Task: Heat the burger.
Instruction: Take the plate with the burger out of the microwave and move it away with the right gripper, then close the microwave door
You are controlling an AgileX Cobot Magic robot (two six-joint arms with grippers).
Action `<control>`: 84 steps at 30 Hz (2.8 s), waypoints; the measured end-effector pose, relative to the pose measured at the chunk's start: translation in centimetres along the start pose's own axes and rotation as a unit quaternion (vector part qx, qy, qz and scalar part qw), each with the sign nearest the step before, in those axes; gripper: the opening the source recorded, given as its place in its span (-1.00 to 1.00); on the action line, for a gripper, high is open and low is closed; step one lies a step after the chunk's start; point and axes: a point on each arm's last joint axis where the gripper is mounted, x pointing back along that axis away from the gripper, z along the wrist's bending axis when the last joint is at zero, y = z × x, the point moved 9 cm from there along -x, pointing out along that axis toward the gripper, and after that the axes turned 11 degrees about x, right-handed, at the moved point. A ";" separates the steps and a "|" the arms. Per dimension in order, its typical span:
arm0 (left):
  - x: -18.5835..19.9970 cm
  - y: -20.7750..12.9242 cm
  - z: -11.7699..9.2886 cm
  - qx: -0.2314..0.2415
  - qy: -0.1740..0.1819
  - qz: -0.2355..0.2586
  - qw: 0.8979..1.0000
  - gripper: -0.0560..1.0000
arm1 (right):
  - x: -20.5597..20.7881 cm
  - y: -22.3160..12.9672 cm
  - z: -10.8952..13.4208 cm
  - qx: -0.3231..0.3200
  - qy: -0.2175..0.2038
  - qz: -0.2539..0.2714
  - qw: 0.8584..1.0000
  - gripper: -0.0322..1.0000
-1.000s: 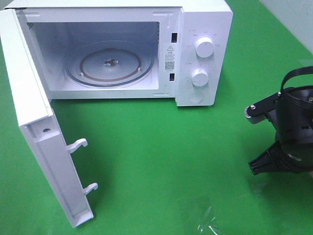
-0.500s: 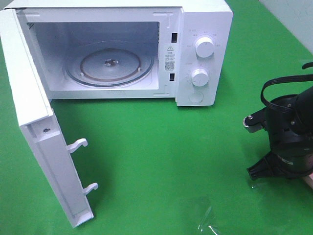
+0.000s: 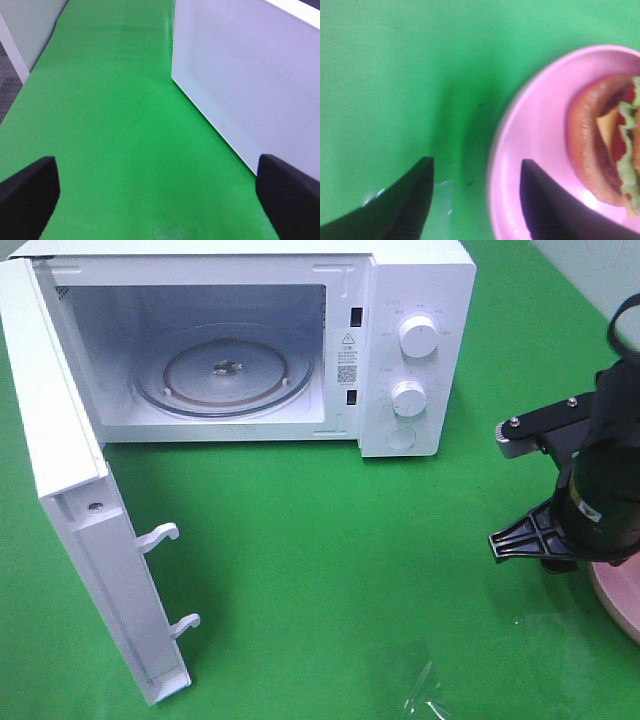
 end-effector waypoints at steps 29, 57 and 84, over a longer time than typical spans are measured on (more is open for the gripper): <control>0.0 0.0 0.0 0.000 0.000 0.000 1.000 0.98 | 17.0 -3.6 -4.3 0.069 0.114 -0.194 0.972 0.61; 0.0 0.0 0.0 0.000 0.000 0.000 1.000 0.98 | 20.7 -12.7 -9.5 -0.093 0.025 -0.347 0.933 0.55; 0.0 0.0 0.0 0.000 0.000 0.000 1.000 0.98 | 21.1 -14.3 -9.3 -0.136 0.007 -0.372 0.918 0.54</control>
